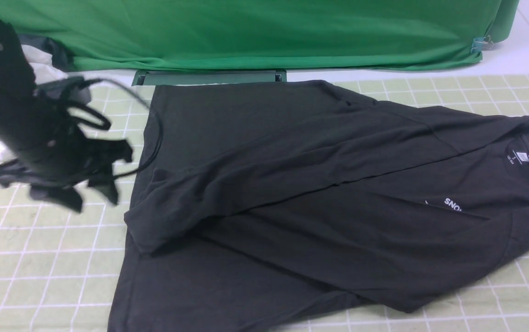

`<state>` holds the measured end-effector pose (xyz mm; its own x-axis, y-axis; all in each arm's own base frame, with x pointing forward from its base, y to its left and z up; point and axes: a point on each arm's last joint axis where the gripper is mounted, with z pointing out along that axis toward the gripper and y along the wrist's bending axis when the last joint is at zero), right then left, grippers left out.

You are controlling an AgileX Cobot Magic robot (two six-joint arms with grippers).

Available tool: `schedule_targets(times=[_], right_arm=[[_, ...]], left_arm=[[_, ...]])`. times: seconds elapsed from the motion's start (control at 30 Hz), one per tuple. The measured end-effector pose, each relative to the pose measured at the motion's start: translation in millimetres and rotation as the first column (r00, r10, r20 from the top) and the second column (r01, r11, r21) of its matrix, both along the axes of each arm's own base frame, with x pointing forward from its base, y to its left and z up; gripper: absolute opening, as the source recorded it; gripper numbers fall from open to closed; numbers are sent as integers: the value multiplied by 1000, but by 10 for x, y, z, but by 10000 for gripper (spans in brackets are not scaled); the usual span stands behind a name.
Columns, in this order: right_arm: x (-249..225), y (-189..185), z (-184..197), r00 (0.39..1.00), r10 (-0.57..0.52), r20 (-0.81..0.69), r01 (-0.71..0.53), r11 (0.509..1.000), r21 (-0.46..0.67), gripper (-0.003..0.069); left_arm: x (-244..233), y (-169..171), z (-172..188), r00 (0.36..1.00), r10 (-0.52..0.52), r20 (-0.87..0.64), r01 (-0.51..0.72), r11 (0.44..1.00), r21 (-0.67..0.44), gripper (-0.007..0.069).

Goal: Fold a long-sleeved shirt over a green coffee tablecloth.
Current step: 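Grasp the near edge of the shirt at its hem and shoulder corners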

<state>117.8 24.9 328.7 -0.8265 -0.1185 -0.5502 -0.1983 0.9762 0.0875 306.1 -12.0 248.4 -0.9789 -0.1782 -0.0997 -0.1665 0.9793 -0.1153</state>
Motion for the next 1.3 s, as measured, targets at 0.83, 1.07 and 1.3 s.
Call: schedule_targets(times=[0.83, 1.07, 1.3], right_arm=[[28, 1, 19, 999, 5, 38, -5, 1000, -2, 221], [13, 1, 9, 1000, 9, 19, -9, 1000, -5, 230], [-46, 40, -61, 993, 105, -45, -106, 994, -10, 238]], left_arm=[[-1024, -424, -887, 976, -2, -217, -21, 995, -101, 337], [-1021, -435, -885, 977, -2, -213, -22, 993, -113, 328], [-949, -410, -922, 994, 6, -109, -16, 996, -90, 134]])
